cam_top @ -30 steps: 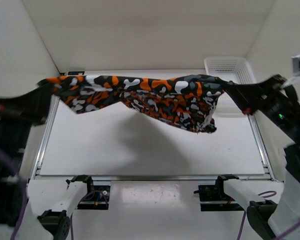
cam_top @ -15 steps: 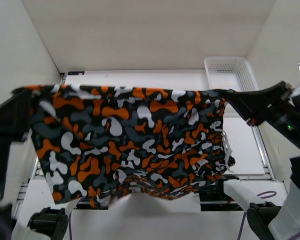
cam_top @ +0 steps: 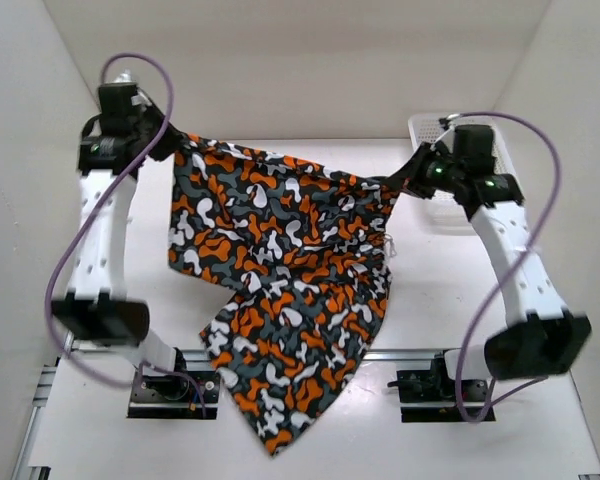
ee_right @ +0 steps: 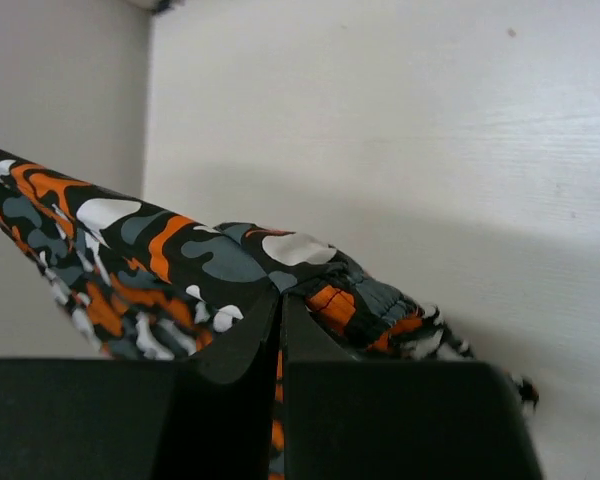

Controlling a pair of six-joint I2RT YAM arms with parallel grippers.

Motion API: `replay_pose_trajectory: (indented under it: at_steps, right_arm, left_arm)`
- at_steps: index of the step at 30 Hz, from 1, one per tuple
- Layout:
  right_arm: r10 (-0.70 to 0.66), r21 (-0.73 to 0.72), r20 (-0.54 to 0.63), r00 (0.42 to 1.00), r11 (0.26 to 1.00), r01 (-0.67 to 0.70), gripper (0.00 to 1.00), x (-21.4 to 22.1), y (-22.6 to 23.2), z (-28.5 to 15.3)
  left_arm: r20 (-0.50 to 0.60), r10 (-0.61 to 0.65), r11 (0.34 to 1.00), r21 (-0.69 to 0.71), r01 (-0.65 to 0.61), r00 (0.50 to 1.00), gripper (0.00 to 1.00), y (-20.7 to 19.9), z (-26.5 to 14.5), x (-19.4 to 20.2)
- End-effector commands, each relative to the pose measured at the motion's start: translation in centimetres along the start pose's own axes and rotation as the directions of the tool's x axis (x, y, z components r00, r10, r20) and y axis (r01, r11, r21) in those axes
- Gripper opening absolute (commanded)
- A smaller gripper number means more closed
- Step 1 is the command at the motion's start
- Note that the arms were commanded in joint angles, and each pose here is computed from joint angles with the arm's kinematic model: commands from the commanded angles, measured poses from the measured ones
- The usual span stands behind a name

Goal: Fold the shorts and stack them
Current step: Fold the shorts

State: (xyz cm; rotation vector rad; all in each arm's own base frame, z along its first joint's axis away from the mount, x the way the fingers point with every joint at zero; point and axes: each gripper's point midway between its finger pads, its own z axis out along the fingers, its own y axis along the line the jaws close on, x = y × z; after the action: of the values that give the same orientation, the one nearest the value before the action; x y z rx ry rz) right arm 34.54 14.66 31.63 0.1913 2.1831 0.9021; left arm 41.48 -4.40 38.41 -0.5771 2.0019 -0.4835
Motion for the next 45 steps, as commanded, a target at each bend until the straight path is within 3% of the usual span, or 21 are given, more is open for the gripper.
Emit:
replay_pose_trajectory:
  at_steps: [1,3,9,13,16,19,22,27,34,36,42,45]
  right_arm:
    - [-0.032,0.161,0.102,0.994,0.987,0.015,0.0,-3.0,-5.4,3.7]
    - [-0.002,0.211,0.055,0.998,0.977,-0.01,0.0,-3.3,-8.1,7.7]
    - [0.051,0.24,-0.005,0.999,0.97,-0.049,0.0,-5.1,-11.5,16.3]
    - [0.063,0.254,-0.018,0.998,0.965,-0.056,0.0,-6.2,-11.9,19.0]
    - [0.053,0.243,-0.001,0.999,0.969,-0.051,0.0,-7.4,-11.4,19.6]
    - [0.04,0.248,0.004,0.999,0.968,-0.04,0.0,-7.7,-11.2,19.0]
    - [0.035,0.252,-0.003,0.999,0.967,-0.033,0.0,-7.2,-10.9,17.9]
    - [0.018,0.268,-0.019,1.0,0.963,-0.013,0.0,-5.8,-10.3,15.0]
    - [0.02,0.307,-0.071,0.997,0.952,0.003,0.0,-0.1,-10.8,9.1]
    - [0.049,0.352,-0.127,0.991,0.936,-0.001,0.0,3.5,-12.7,7.9]
    - [0.048,0.448,-0.18,0.982,0.893,0.038,0.0,10.6,-15.6,2.0]
    - [0.069,0.491,-0.204,0.977,0.87,0.041,0.0,13.6,-17.5,0.3]
  left_arm:
    - [0.098,0.044,0.991,-0.126,-0.031,0.994,0.1,3.9,3.1,-3.6]
    - [0.022,0.045,0.988,-0.151,-0.041,0.999,0.1,5.1,7.6,-2.4]
    - [-0.048,0.013,0.977,-0.211,-0.023,0.999,0.1,8.7,15.2,-1.8]
    - [-0.003,0.011,0.983,-0.181,-0.011,1.0,0.1,8.3,16.7,-4.3]
    - [-0.031,0.006,0.989,-0.147,-0.011,1.0,0.1,7.4,16.4,-4.2]
    - [-0.02,0.037,0.995,-0.097,-0.039,0.999,0.1,4.5,13.2,-4.3]
    - [-0.078,0.056,0.994,-0.085,-0.063,0.995,0.1,3.3,10.7,-1.9]
    - [-0.189,0.106,0.986,-0.107,-0.127,0.976,0.1,3.8,3.0,4.5]
    - [-0.37,0.072,0.991,-0.08,-0.109,0.926,0.1,6.6,-4.5,17.3]
    - [-0.416,0.046,0.994,-0.072,-0.084,0.908,0.1,7.3,-6.5,21.2]
    - [-0.495,-0.028,0.997,-0.082,-0.015,0.868,0.1,9.8,-10.1,28.3]
    - [-0.516,-0.039,0.997,-0.075,0.001,0.856,0.1,10.6,-10.9,30.1]
